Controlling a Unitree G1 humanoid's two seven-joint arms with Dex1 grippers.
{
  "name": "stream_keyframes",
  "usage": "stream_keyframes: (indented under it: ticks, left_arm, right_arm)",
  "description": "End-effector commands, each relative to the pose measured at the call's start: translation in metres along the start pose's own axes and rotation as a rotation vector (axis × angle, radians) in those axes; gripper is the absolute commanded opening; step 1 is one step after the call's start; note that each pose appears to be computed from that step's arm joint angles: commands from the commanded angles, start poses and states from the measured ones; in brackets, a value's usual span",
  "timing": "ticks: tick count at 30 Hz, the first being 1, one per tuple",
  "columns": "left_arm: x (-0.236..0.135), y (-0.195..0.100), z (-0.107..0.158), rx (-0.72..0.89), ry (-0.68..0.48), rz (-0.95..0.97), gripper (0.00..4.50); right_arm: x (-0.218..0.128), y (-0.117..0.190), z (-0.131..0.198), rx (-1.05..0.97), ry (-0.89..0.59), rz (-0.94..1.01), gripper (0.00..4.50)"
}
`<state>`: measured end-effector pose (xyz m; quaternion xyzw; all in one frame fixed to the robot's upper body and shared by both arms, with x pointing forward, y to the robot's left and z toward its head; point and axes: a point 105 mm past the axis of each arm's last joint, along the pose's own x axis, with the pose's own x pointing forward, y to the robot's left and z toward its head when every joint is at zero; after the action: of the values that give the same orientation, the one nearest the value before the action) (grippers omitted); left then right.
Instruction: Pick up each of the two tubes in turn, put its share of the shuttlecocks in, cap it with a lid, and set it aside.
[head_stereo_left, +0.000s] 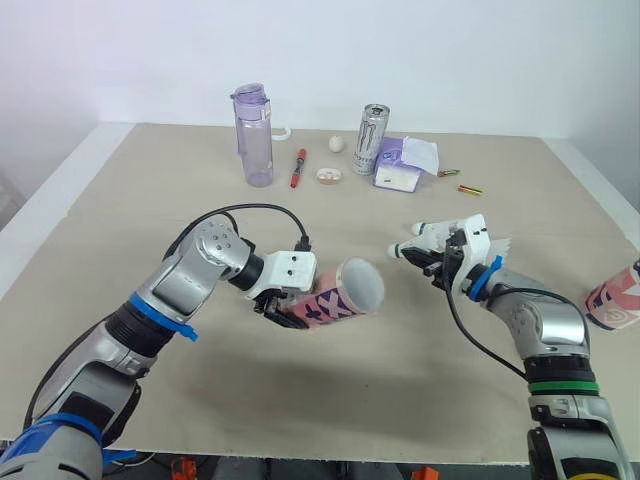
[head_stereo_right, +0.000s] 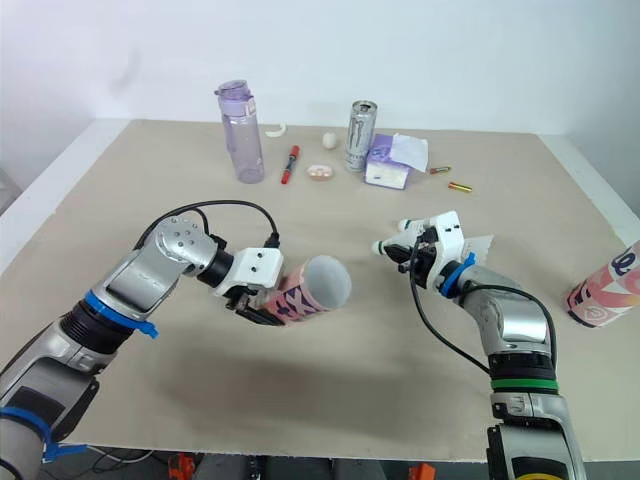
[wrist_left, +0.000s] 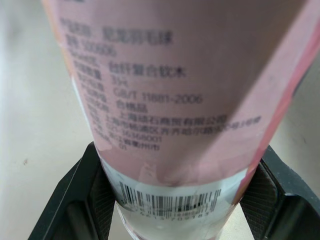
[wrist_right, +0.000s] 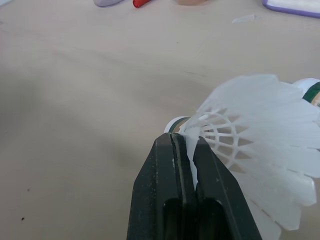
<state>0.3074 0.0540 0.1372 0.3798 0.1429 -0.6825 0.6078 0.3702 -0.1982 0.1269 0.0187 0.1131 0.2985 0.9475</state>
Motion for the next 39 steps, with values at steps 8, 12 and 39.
stream_keyframes:
  ticks: [8,12,39]
  left_arm:
    - [0.002,0.004,0.002,-0.053,-0.042,0.005,2.94]
    - [0.002,0.003,0.001,-0.1,-0.065,-0.011,2.94]
    - [0.003,0.008,-0.001,-0.134,-0.047,0.005,2.94]
  right_arm:
    - [-0.058,0.064,0.107,-0.689,-0.245,0.251,0.04]
    - [-0.076,0.092,0.127,-0.878,-0.274,0.349,0.04]
    - [-0.069,0.161,0.093,-1.08,-0.166,0.701,0.94]
